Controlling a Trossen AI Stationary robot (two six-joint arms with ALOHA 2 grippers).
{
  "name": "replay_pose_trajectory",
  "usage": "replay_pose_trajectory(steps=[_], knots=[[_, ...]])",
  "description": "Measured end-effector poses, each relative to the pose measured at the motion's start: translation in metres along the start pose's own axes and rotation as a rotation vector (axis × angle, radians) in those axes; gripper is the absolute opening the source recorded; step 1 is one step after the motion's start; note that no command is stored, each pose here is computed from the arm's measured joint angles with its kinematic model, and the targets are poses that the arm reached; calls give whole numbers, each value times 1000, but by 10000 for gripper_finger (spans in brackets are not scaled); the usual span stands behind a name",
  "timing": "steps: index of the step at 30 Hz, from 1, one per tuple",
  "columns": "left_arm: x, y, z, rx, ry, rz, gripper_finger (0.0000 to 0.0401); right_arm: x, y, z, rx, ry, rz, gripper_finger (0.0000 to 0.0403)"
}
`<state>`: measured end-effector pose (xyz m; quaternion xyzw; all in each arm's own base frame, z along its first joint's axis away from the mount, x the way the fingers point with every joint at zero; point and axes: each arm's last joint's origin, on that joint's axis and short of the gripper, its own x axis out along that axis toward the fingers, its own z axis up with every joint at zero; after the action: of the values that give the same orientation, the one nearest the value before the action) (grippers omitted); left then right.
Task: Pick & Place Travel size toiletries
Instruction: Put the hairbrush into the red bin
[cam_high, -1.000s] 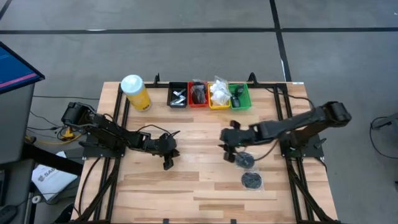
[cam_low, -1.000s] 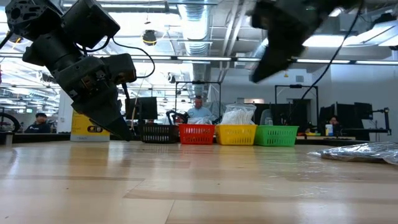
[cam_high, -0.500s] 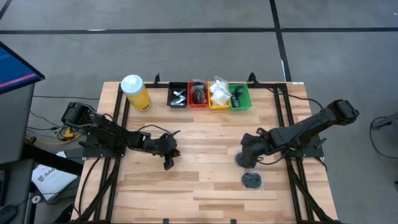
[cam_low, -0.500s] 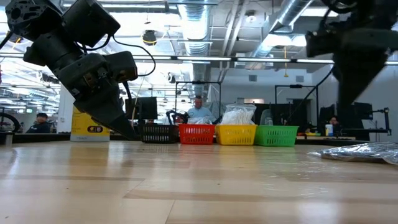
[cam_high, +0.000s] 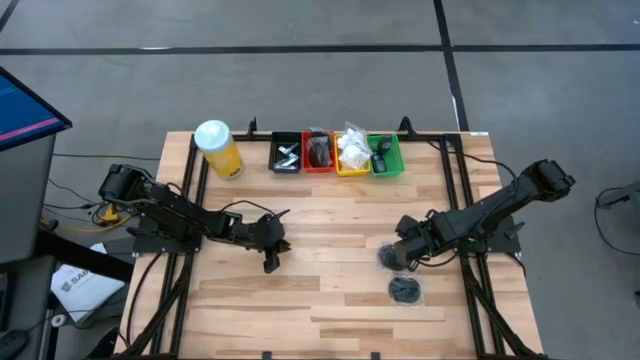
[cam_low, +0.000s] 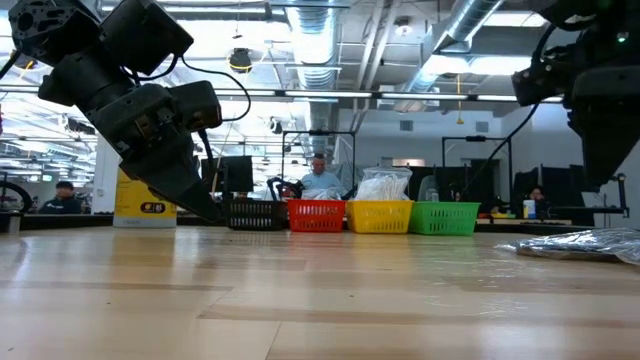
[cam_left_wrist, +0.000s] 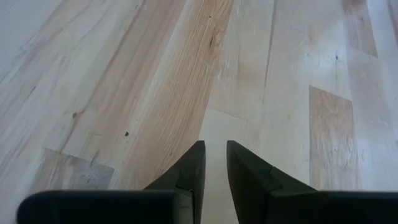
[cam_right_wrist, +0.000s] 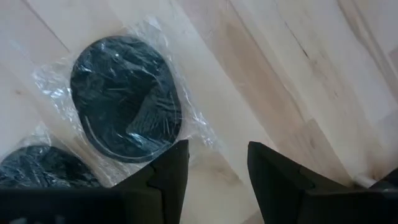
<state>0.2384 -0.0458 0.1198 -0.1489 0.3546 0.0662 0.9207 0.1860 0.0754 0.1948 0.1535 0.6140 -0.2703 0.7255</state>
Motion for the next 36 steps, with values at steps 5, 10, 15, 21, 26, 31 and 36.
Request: replay_pose_trajectory(steps=[5,10,15,21,26,31,36], knots=[[0,0,0,2,-1,-1,58,9,-1,-4,-1,18,10,153],[0,0,0,1,-5,-3,58,22,-6,-12,34,54,-3,154],[0,0,1,1,-7,-4,58,31,-4,-13,38,39,42,153],[0,-1,1,0,-11,-5,58,39,-7,-17,42,42,43,157],[0,-1,1,0,-11,-6,58,50,-6,-19,51,30,100,162],[0,-1,1,-1,-12,-6,58,53,-5,-21,37,19,121,164],[0,-1,1,-1,-15,-8,58,61,-6,-24,35,34,156,153]])
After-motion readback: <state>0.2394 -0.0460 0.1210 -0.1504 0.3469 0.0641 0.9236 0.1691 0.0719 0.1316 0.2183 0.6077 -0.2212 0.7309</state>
